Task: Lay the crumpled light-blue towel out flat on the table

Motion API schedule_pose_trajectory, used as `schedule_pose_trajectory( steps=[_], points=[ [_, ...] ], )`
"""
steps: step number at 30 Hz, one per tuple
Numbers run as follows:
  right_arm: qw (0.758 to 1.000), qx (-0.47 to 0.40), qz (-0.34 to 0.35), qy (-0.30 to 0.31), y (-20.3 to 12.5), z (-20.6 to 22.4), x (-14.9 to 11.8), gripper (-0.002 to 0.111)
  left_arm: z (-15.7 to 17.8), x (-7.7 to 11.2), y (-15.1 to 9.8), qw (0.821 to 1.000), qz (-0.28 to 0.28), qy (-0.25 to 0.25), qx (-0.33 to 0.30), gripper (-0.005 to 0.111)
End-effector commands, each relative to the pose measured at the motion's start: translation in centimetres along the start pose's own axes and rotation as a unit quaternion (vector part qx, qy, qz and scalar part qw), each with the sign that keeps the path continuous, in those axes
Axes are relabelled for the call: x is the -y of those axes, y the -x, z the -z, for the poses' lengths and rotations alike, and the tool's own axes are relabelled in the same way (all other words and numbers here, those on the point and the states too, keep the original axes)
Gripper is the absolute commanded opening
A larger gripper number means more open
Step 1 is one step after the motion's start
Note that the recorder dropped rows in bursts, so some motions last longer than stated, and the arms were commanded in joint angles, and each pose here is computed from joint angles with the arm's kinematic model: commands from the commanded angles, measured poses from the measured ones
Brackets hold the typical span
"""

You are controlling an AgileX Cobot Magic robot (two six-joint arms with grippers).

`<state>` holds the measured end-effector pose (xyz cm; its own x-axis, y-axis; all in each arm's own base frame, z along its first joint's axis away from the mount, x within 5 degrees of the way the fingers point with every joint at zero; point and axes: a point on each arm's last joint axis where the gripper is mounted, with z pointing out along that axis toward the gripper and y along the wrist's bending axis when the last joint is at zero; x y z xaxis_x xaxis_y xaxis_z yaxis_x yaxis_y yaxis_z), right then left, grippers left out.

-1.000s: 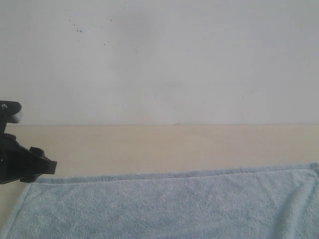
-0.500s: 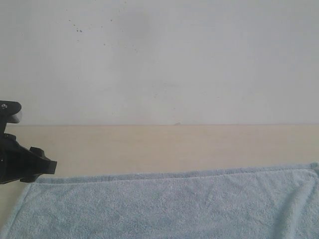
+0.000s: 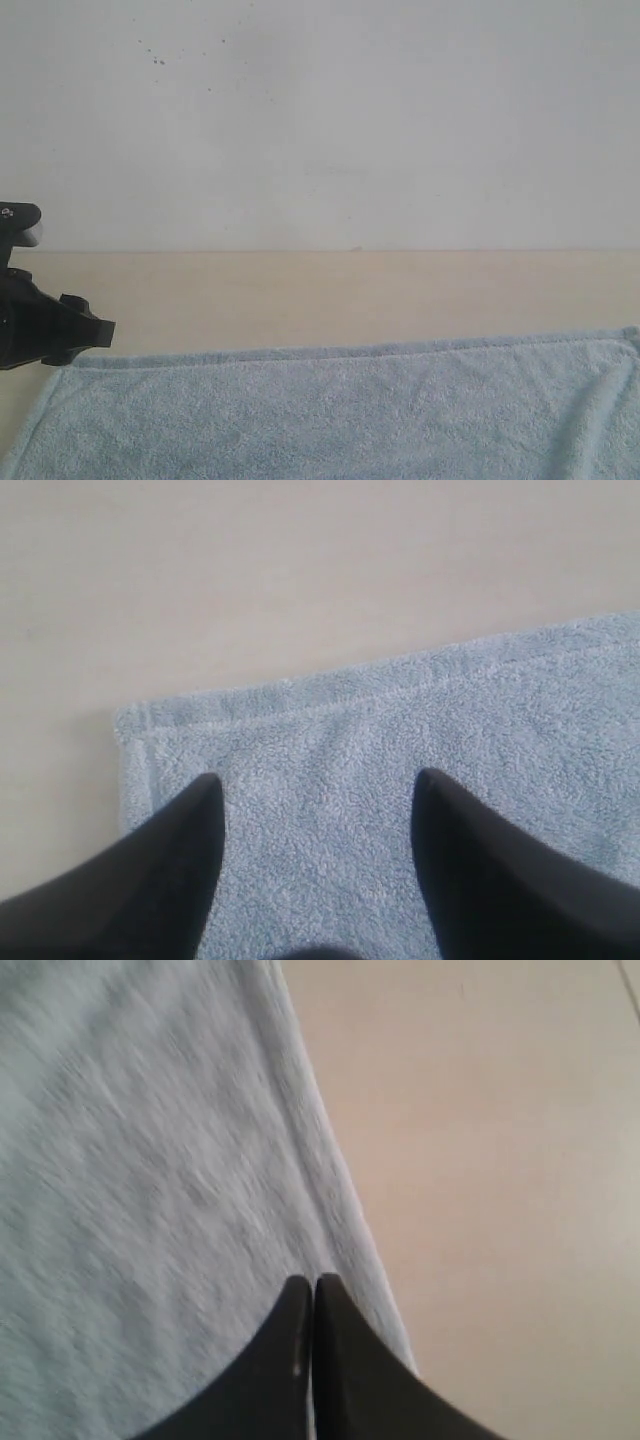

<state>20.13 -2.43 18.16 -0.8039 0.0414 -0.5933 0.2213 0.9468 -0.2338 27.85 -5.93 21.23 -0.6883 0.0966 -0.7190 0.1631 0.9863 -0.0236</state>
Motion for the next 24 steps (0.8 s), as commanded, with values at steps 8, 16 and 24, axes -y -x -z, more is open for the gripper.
schedule_pose_trajectory(
  steps=[8,16,24],
  points=[
    [0.912,0.365,-0.038,0.184,2.7,12.4,0.8,0.0,3.3,0.1,0.3,0.999,0.013,-0.006,0.048,0.053],
    [0.874,0.442,-0.099,0.179,1.0,16.5,2.8,0.0,8.7,-0.1,0.0,0.991,0.014,-0.012,0.13,0.053],
    [0.872,0.426,-0.141,0.198,-1.5,15.3,2.6,0.0,14.9,-0.5,-2.3,0.982,0.034,-0.013,0.183,0.053]
  ],
)
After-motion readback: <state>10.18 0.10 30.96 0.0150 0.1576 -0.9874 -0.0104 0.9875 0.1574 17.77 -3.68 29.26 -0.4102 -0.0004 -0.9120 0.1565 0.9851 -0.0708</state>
